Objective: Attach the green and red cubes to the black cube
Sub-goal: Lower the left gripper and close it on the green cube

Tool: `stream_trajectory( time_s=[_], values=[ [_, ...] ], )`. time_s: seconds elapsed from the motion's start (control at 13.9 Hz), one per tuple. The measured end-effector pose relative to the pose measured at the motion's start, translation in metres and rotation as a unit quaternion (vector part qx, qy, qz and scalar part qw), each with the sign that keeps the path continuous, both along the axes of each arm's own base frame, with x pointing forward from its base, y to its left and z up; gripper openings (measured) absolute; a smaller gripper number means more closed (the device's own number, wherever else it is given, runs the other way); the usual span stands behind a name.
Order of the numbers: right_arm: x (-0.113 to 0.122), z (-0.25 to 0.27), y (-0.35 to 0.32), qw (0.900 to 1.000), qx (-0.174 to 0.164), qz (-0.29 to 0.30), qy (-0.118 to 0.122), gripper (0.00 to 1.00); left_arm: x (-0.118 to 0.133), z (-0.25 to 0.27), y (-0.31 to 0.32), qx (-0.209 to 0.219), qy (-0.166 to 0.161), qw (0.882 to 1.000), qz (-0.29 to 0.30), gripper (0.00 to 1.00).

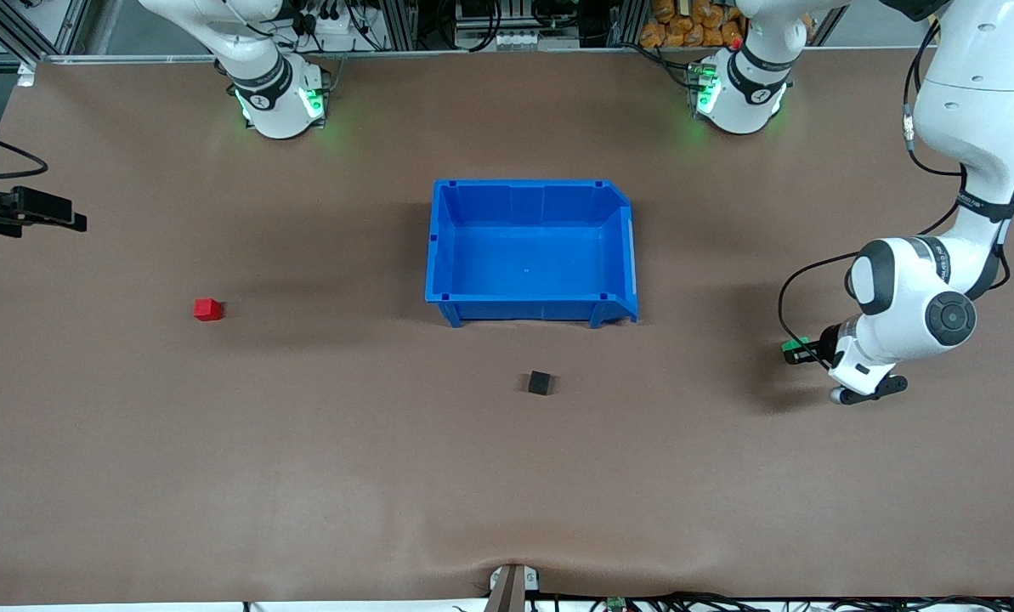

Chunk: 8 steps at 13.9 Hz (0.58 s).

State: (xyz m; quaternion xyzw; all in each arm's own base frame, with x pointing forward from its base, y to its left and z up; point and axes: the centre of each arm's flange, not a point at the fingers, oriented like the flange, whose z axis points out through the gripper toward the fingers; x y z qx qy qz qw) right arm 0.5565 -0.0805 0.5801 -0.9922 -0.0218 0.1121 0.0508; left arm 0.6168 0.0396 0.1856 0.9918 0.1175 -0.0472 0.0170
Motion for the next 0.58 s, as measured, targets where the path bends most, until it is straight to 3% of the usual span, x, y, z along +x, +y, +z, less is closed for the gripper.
stream_trajectory(
  time_s=[0.58],
  values=[
    [0.008, -0.018, 0.003, 1.0, 0.001, 0.004, 0.016, 1.0, 0.02, 0.021, -0.008, 0.004, -0.025, 0.996, 0.09, 0.39]
  ],
)
